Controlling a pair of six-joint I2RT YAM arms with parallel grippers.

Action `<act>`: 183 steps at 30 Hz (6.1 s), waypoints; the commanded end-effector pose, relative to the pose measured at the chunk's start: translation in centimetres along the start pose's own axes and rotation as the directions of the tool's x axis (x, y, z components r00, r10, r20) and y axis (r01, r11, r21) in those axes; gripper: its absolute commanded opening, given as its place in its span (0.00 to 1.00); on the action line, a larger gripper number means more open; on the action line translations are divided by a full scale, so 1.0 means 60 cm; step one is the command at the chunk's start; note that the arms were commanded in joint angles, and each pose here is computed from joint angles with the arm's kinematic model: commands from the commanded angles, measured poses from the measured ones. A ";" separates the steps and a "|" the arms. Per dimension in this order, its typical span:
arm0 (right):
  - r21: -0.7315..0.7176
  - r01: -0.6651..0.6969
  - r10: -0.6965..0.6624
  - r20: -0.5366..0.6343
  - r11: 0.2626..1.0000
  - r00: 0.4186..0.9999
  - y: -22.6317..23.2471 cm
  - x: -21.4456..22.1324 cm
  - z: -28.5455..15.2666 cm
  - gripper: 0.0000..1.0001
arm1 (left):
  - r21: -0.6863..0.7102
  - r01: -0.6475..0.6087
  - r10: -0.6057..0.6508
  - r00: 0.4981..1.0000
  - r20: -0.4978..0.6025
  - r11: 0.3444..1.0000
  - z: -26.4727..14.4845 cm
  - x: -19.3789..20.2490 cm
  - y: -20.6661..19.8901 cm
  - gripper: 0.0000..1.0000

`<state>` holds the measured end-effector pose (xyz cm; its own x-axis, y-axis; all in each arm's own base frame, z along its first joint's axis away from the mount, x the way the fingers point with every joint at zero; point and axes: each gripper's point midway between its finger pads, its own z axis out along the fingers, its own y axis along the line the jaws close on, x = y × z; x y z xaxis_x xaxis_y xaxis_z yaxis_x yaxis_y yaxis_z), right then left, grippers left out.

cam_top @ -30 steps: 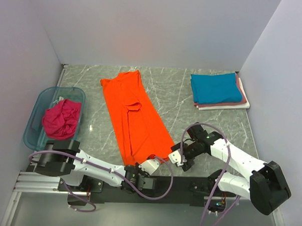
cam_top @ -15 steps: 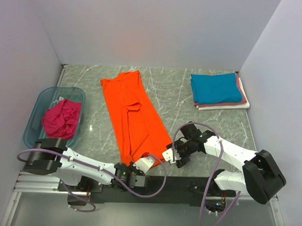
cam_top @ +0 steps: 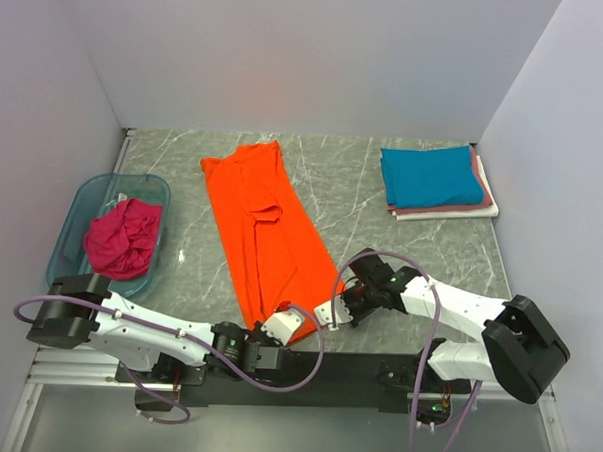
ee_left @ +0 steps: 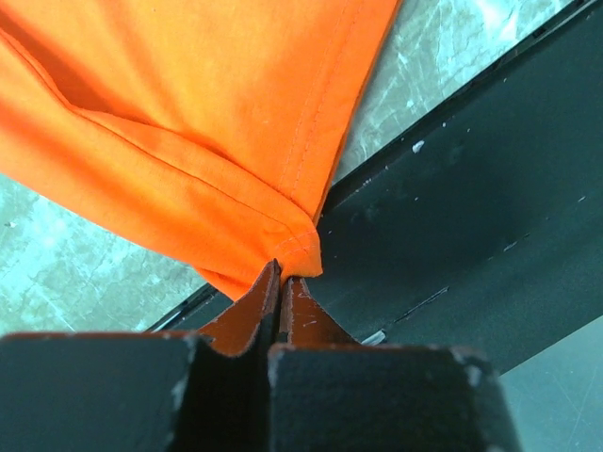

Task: Fold and stack the t-shirts
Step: Fold the tshirt

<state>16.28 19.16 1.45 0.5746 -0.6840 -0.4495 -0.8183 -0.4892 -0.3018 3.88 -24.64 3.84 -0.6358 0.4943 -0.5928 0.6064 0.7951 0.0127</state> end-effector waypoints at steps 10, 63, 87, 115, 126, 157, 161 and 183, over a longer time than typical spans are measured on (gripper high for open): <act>-0.002 -0.008 0.008 0.091 1.000 0.996 0.015 -0.036 -0.018 0.00 | 0.082 0.017 -0.015 1.000 -0.021 0.997 -0.005 0.008 -0.020 0.01; 0.032 -0.094 0.087 0.184 0.995 0.979 0.026 -0.045 -0.054 0.00 | -0.251 -0.136 0.096 0.982 -0.163 0.958 0.033 0.062 0.030 0.01; 0.111 -0.300 0.279 0.170 0.948 0.945 -0.127 -0.058 -0.088 0.00 | 0.090 0.115 -0.130 0.976 0.174 0.989 -0.031 -0.127 0.043 0.01; 0.272 -0.601 0.594 0.120 0.751 0.796 -0.466 0.054 -0.043 0.00 | -0.124 0.562 -0.470 0.777 0.419 0.818 0.057 -0.302 0.429 0.00; 0.310 -0.643 0.637 0.134 0.700 0.759 -0.528 0.080 -0.019 0.00 | -0.191 0.558 -0.462 0.800 0.384 0.808 0.101 -0.321 0.485 0.00; 0.364 -0.689 0.704 0.114 0.627 0.701 -0.562 0.126 0.001 0.00 | -0.318 0.580 -0.461 0.804 0.376 0.750 0.134 -0.315 0.560 0.00; 0.372 -0.688 0.704 0.117 0.623 0.700 -0.566 0.127 0.001 0.00 | -0.327 0.579 -0.462 0.805 0.371 0.747 0.136 -0.313 0.562 0.00; 0.397 -0.679 0.708 0.095 0.618 0.700 -0.583 0.134 0.009 0.13 | -0.359 0.597 -0.479 0.797 0.367 0.718 0.140 -0.306 0.581 0.05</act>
<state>48.12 31.00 7.13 -0.1895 -0.7725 -0.6061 -0.9161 0.3613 -0.1740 39.16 -9.56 6.86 -0.6626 -0.1115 -0.7406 -0.0896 0.9936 -0.0694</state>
